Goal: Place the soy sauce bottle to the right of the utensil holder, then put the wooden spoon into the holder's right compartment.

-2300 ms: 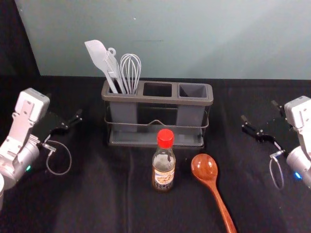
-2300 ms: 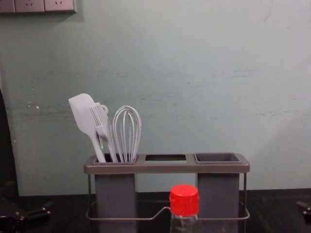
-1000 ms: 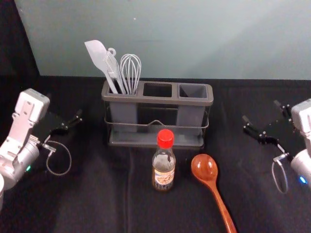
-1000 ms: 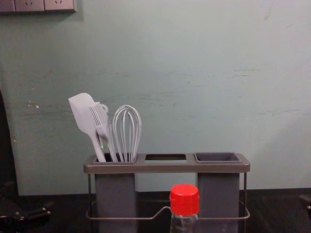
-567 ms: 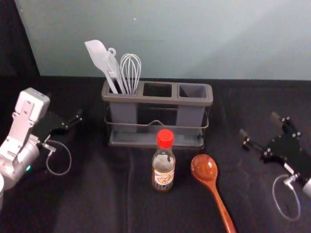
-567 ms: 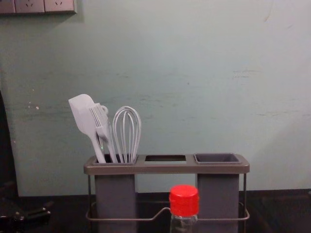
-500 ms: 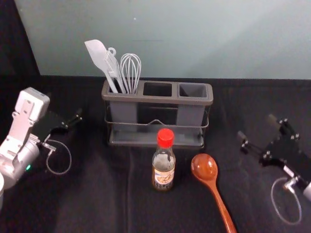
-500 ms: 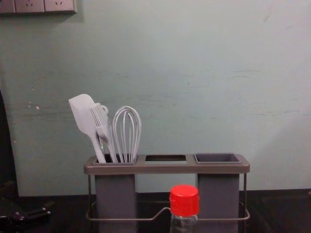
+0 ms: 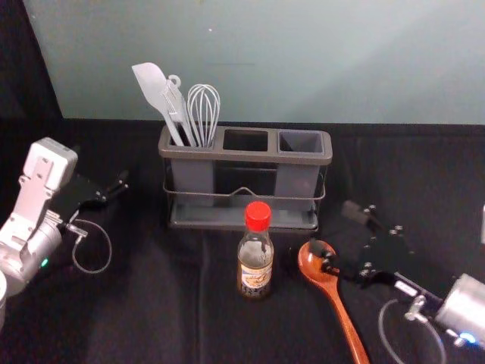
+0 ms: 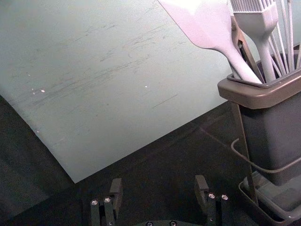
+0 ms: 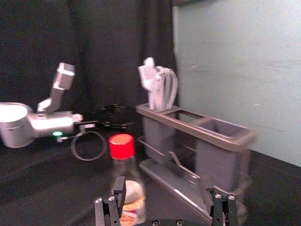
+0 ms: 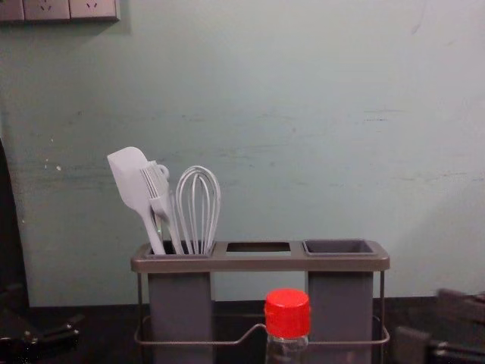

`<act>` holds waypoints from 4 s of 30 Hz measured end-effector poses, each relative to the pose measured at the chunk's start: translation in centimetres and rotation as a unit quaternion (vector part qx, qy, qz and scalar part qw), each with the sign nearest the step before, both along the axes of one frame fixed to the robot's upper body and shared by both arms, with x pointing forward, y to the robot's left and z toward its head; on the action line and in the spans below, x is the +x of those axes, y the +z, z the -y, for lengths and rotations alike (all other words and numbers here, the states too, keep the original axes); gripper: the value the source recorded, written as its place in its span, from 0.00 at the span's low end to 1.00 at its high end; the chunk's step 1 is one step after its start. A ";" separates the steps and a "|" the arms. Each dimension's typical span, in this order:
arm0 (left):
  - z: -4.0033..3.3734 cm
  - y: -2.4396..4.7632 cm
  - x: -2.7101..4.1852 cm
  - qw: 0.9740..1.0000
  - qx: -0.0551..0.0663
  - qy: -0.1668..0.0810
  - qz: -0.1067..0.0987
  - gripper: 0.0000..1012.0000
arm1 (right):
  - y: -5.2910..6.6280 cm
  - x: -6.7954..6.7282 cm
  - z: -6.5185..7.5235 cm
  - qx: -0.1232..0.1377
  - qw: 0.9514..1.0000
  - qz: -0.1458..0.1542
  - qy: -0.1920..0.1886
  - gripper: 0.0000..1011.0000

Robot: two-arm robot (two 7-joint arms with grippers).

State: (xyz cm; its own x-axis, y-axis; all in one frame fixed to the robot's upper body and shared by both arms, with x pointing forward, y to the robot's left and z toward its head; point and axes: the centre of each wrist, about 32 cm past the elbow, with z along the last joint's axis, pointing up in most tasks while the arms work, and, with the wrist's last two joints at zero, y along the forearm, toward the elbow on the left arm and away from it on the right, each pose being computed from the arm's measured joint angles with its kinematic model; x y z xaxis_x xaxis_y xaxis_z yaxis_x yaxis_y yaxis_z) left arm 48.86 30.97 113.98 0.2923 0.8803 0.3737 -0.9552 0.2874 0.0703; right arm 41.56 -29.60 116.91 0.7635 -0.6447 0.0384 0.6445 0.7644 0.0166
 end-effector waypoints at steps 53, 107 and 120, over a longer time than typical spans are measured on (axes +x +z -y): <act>0.00 0.00 0.00 1.000 0.000 0.000 0.000 0.99 | 1.7 5.8 -7.3 -0.026 0.995 -0.019 0.095 0.97; 0.00 0.00 0.00 1.000 0.000 0.000 0.000 0.99 | 5.0 0.3 0.5 -0.032 0.999 0.035 0.015 0.38; 0.00 0.00 0.00 1.000 0.000 0.000 0.000 0.99 | 4.7 1.2 4.5 -0.045 0.996 0.045 -0.055 0.38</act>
